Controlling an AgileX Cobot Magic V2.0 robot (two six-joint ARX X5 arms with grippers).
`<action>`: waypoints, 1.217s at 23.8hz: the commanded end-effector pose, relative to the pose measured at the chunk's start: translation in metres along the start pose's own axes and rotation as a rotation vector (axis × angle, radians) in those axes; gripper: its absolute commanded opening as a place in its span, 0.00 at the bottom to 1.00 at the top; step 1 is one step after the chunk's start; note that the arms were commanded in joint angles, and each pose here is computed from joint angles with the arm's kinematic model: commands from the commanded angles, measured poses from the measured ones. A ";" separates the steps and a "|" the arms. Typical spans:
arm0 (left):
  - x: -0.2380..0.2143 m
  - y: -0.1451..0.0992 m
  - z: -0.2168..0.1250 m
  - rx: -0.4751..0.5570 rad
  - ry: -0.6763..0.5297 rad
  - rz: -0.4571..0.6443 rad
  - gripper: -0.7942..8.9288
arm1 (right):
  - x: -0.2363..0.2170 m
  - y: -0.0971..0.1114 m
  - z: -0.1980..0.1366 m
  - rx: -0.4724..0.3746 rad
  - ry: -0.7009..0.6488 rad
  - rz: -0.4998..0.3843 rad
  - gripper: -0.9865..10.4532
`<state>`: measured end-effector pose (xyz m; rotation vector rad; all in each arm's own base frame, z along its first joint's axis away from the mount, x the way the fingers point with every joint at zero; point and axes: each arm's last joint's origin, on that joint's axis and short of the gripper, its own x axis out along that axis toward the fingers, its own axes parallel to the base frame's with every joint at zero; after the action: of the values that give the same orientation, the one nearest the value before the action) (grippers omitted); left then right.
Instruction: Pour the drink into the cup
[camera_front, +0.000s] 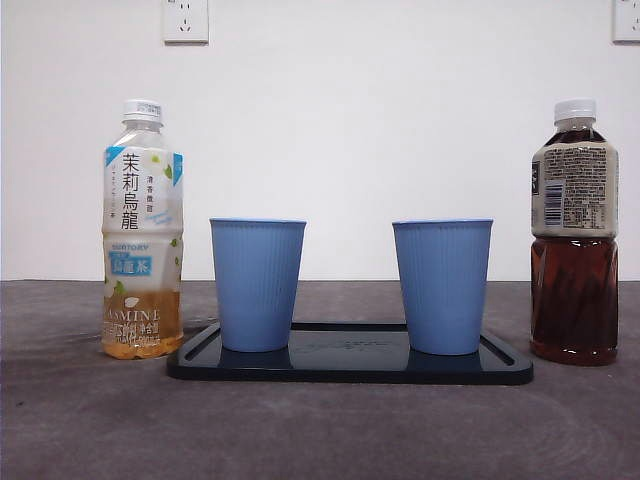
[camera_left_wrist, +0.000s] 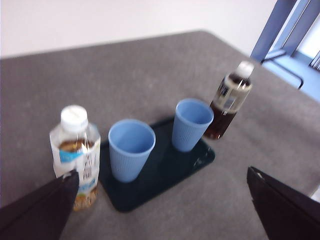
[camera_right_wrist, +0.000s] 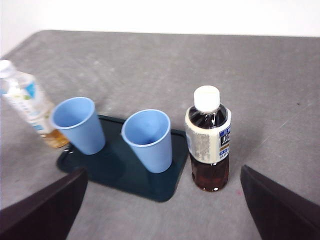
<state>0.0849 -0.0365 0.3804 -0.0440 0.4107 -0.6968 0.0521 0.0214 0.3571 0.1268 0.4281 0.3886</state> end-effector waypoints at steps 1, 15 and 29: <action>0.016 0.007 -0.009 -0.002 0.019 -0.001 0.65 | -0.016 0.002 0.000 -0.010 0.011 0.008 0.51; 0.085 0.047 -0.078 -0.114 -0.055 0.231 0.66 | -0.035 0.002 -0.006 -0.005 0.053 -0.002 0.51; 0.155 0.076 -0.106 -0.131 -0.090 0.249 0.66 | -0.035 0.002 -0.006 -0.007 0.045 -0.012 0.51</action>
<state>0.1973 -0.0644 0.2165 -0.1473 0.3675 -0.4176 0.0213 0.0101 0.3603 0.1145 0.4998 0.3737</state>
